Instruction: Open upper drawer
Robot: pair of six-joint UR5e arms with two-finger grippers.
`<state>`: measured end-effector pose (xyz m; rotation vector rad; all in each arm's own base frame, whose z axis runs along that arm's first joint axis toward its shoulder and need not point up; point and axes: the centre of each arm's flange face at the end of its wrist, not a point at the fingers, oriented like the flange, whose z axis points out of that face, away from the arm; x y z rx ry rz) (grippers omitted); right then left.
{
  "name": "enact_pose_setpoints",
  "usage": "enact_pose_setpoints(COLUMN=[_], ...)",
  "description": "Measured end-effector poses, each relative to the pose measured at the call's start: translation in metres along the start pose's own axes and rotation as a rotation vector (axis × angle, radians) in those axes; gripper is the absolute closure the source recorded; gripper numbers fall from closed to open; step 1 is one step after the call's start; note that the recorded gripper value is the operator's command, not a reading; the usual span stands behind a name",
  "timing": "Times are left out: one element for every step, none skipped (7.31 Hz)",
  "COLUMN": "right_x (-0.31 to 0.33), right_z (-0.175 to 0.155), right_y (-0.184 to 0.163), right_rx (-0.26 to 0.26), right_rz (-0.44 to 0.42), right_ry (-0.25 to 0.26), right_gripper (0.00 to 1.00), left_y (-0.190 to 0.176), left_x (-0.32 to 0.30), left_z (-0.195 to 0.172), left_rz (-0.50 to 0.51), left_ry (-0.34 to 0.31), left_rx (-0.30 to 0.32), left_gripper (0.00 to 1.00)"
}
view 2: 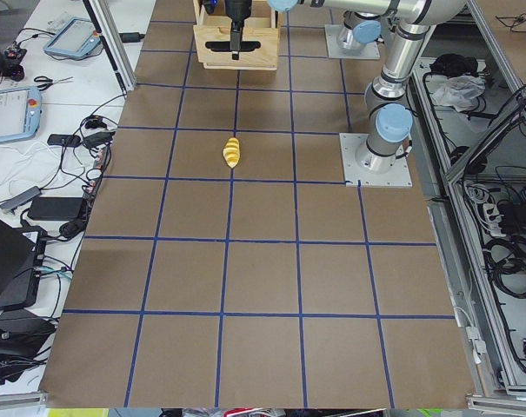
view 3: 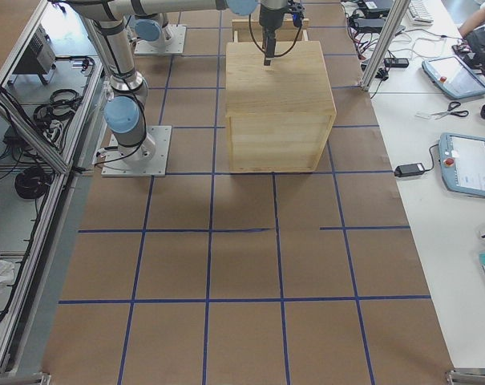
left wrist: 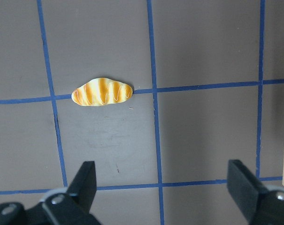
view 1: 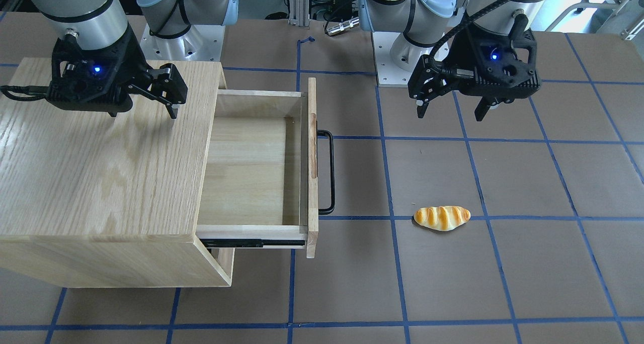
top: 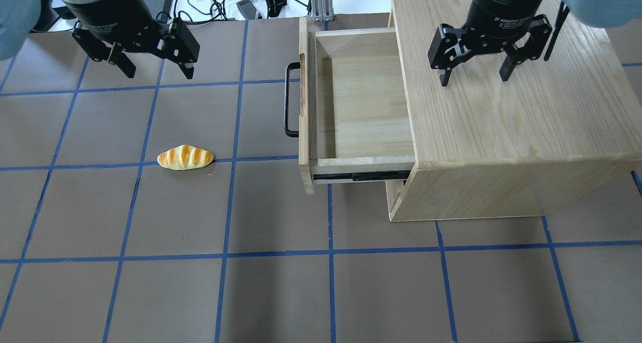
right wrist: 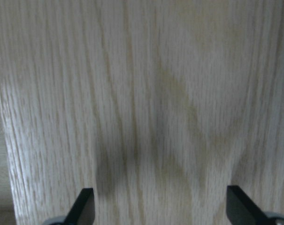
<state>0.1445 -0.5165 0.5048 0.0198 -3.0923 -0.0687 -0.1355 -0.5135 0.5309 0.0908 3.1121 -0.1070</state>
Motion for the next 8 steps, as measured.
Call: enact_pose_setpoints(right_x=[0.0001,0.0,-0.0001,-0.0001,0.0,-0.0001,0.0,0.0001], right_z=[0.0001,0.0001,0.0001,0.0001,0.0002,0.0001,0.0,-0.0001], right_y=[0.0,0.0,0.0,0.0,0.0,0.0,0.0,0.0], right_rx=[0.0,0.0,0.0,0.0,0.0,0.0,0.0,0.0], right_rz=[0.0,0.0,0.0,0.0,0.0,-0.001,0.0,0.0], right_ry=[0.0,0.0,0.0,0.0,0.0,0.0,0.0,0.0], right_gripper=[0.0,0.0,0.0,0.0,0.0,0.0,0.0,0.0], left_y=[0.0001,0.0004,0.0008,0.0012,0.0019,0.0026,0.003,0.0031], left_x=[0.0001,0.0003,0.0006,0.0007,0.0011,0.0014,0.0016,0.0017], left_z=[0.0002,0.0004,0.0006,0.0008,0.0007,0.0006,0.0007,0.001], left_rz=[0.0,0.001,0.001,0.001,0.002,0.002,0.002,0.002], left_ry=[0.0,-0.001,-0.001,-0.001,-0.001,-0.001,-0.001,-0.001], left_rx=[-0.001,-0.001,-0.002,-0.002,-0.002,-0.002,-0.002,-0.003], left_gripper=[0.0,0.0,0.0,0.0,0.0,0.0,0.0,0.0])
